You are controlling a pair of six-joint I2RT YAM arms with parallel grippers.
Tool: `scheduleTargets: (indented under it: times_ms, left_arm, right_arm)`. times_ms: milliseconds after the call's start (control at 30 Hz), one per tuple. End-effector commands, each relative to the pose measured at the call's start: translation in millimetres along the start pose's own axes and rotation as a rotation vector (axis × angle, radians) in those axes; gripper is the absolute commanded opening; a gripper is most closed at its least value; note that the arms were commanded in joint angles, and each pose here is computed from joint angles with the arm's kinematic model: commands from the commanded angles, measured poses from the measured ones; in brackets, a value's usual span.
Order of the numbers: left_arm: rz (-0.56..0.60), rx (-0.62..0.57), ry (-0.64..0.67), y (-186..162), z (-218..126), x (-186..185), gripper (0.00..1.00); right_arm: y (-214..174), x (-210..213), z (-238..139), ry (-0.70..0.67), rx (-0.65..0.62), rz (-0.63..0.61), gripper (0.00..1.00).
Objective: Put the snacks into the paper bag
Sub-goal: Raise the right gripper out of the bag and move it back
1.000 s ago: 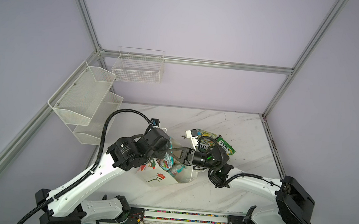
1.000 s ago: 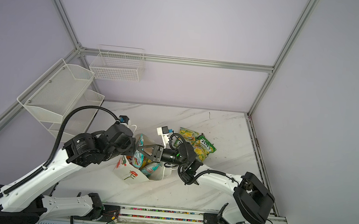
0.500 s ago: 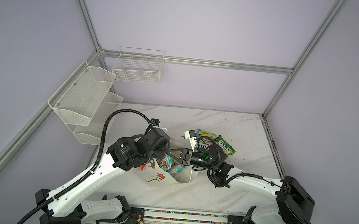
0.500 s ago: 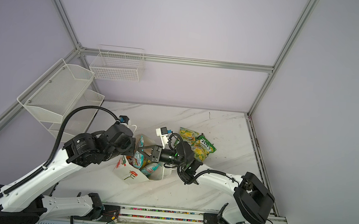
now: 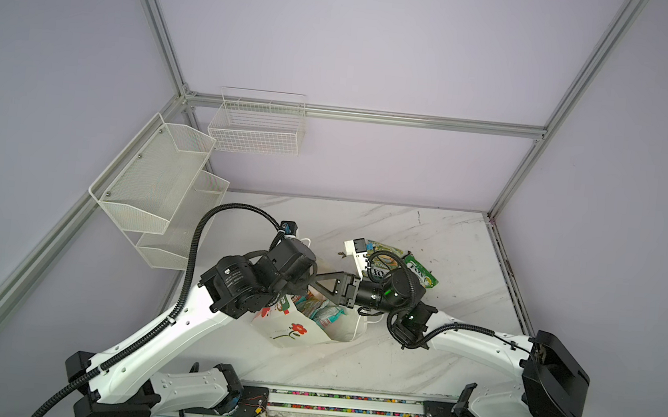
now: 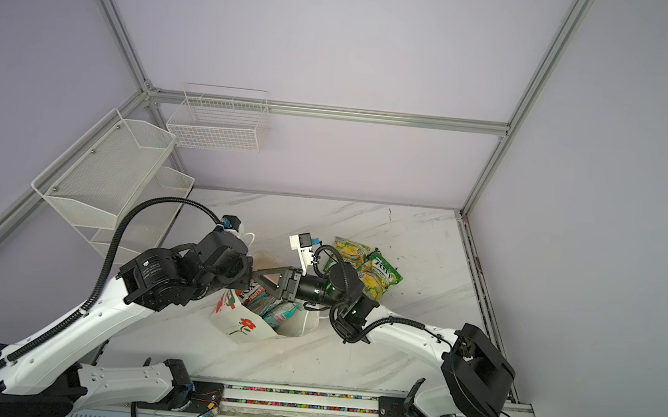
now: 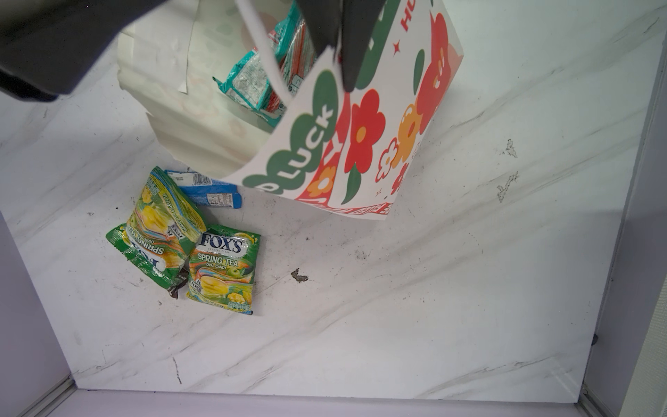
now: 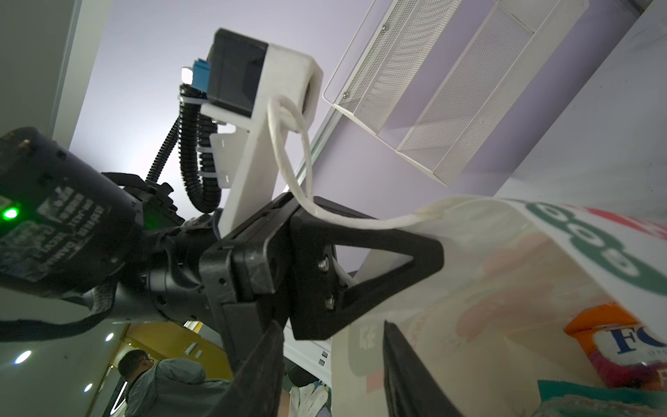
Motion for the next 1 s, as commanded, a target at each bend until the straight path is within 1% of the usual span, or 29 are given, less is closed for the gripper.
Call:
scheduleTargets:
  times_ms: [0,67,100,400,567,733,967]
  left_arm:
    - [-0.060,-0.075,-0.010,10.3,-4.2,1.6,0.00]
    - [-0.060,-0.075,-0.008,9.9,-4.2,2.0,0.00]
    - [-0.062,-0.076,-0.008,10.0,-4.3,2.3,0.00]
    - [-0.062,-0.077,-0.008,10.5,-4.0,2.1,0.00]
    - [-0.061,-0.076,-0.009,10.3,-4.1,1.9,0.00]
    - [-0.062,-0.080,-0.011,11.1,-5.4,2.2,0.00]
    - [-0.063,-0.083,-0.014,13.0,-6.3,1.7,0.00]
  right_arm:
    - [2.8,30.5,-1.9,0.058,-0.012,-0.047,0.47]
    - [3.2,25.4,-1.8,0.036,-0.016,-0.047,0.48]
    - [3.3,34.6,-5.5,0.047,-0.021,-0.061,0.48]
    - [7.9,48.1,-21.7,-0.010,-0.073,-0.119,0.58]
    - [9.9,53.9,-32.5,-0.052,-0.104,-0.151,0.67]
    - [12.7,56.5,-41.4,-0.089,-0.138,-0.155,0.75]
    - [21.3,54.4,-58.2,-0.193,-0.214,-0.183,0.79]
Point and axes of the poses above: each gripper's point midway between its finger pads, its own z axis out along the fingers, its own x axis along the line the jaws close on, y = z × x, the point moved 2 cm from there along -z, back along the fingers, and after that the axes turned 14 degrees about z, right-handed, at the moved point
